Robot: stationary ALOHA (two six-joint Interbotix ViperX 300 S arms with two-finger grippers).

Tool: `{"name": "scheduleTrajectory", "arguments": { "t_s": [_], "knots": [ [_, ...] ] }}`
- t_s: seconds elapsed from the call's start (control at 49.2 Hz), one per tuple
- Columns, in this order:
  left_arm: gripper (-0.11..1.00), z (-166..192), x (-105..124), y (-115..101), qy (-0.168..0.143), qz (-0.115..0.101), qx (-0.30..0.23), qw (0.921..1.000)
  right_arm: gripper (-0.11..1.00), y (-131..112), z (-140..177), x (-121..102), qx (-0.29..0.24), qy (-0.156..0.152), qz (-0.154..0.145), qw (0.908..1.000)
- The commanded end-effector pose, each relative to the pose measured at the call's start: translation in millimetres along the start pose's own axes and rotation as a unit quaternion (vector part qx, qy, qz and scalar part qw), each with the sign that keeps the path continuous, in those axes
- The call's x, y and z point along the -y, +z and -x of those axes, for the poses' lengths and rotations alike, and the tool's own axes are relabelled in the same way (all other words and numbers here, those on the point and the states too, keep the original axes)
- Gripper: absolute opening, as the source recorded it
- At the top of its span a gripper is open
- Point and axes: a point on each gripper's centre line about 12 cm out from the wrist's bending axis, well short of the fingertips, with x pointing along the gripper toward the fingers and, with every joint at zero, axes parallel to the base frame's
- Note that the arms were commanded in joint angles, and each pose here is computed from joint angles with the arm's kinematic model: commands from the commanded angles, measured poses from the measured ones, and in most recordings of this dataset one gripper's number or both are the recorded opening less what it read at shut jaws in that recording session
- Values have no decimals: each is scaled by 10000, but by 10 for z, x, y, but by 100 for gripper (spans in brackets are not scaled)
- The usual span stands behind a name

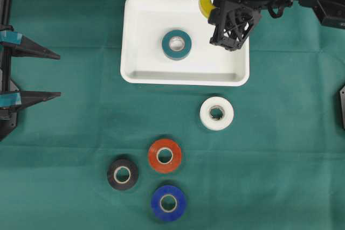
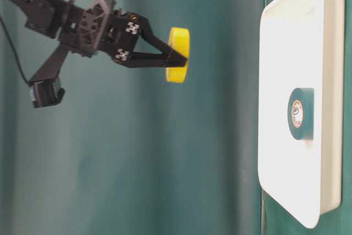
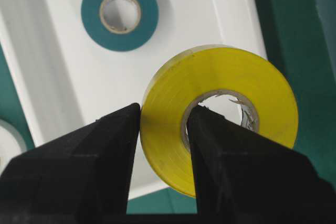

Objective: Pick up the tape from a random location and place it into the white case.
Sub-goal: 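Lower the yellow roll into the tray beside the teal roll and open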

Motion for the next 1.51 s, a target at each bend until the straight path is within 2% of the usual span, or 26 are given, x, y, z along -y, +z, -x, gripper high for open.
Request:
{"name": "scheduleTrajectory", "arguments": {
  "t_s": [0.0, 0.203, 0.407, 0.61, 0.834, 1.302, 1.343, 1.485],
  "knots": [
    [91, -15, -7, 28, 14, 20, 7, 10000, 32, -9, -33, 1, 99, 11, 5, 10000],
    [91, -15, -7, 28, 14, 20, 7, 10000, 32, -194, -397, -32, 53, 74, -84, 9999],
    [91, -15, -7, 28, 14, 20, 7, 10000, 32, -445, -903, -35, -128, 106, -243, 9996],
    [91, -15, -7, 28, 14, 20, 7, 10000, 32, -547, -1177, -52, -176, 143, -357, 9991],
    [91, -15, -4, 28, 6, 17, 7, 10000, 32, -603, -1322, -69, -278, 150, -361, 9988],
    [91, -17, -7, 26, 13, 20, -1, 10000, 32, -605, -1313, -58, -330, 147, -477, 9982],
    [91, -15, -7, 28, 14, 20, 7, 10000, 40, -600, -1312, -56, -328, 139, -472, 9983],
    [91, -15, -7, 28, 14, 20, 7, 10000, 80, -619, -1309, -37, -422, 76, -424, 9982]
  ]
}}
